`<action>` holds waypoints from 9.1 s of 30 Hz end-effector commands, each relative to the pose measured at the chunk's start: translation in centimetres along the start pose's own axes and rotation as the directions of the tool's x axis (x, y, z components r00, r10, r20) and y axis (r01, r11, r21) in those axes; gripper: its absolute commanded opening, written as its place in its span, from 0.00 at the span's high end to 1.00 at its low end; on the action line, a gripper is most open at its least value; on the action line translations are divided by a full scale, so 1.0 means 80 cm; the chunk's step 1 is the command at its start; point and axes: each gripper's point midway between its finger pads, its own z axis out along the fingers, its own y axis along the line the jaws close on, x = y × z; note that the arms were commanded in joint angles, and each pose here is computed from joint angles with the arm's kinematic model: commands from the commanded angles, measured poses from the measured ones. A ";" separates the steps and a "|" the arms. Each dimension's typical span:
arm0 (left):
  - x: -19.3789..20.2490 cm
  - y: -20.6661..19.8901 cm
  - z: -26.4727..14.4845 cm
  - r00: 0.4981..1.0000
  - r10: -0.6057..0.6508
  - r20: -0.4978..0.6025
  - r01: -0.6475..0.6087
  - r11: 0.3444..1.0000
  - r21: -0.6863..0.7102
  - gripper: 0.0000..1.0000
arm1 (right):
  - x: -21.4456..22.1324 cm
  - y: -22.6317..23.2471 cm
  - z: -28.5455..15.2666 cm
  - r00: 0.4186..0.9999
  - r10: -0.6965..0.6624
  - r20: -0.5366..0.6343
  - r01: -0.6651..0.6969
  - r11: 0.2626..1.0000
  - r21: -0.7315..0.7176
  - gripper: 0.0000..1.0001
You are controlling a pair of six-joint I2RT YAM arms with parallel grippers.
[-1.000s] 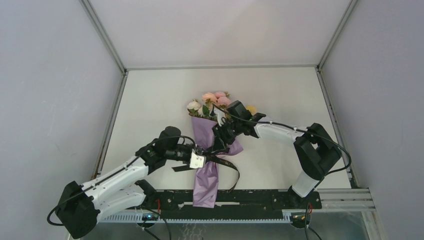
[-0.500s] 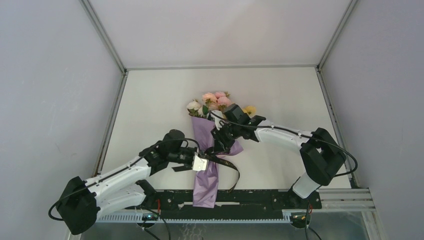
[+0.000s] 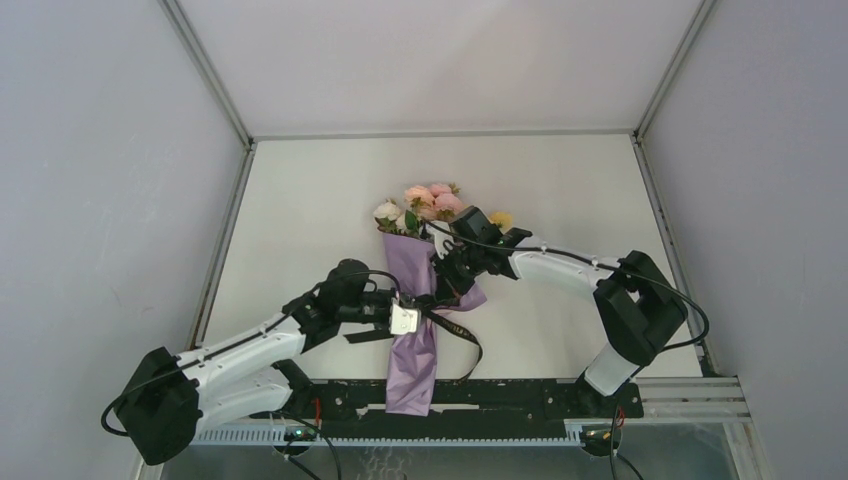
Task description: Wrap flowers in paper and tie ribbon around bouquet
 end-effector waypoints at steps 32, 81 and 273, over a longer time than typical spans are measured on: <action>0.012 0.023 0.012 0.996 -0.084 0.027 0.087 0.983 -0.160 0.49 | -0.040 -0.002 -0.046 0.961 0.212 0.180 -0.206 0.977 -0.050 0.87; 0.027 0.029 0.010 0.997 -0.078 -0.016 0.073 0.976 -0.204 1.00 | -0.027 0.013 0.013 0.990 0.114 0.078 -0.087 0.952 -0.292 0.68; 0.151 -0.059 -0.157 0.798 0.442 -0.409 -0.221 0.847 0.483 1.00 | -0.059 0.021 -0.110 0.910 -0.078 0.408 0.038 0.994 0.105 0.40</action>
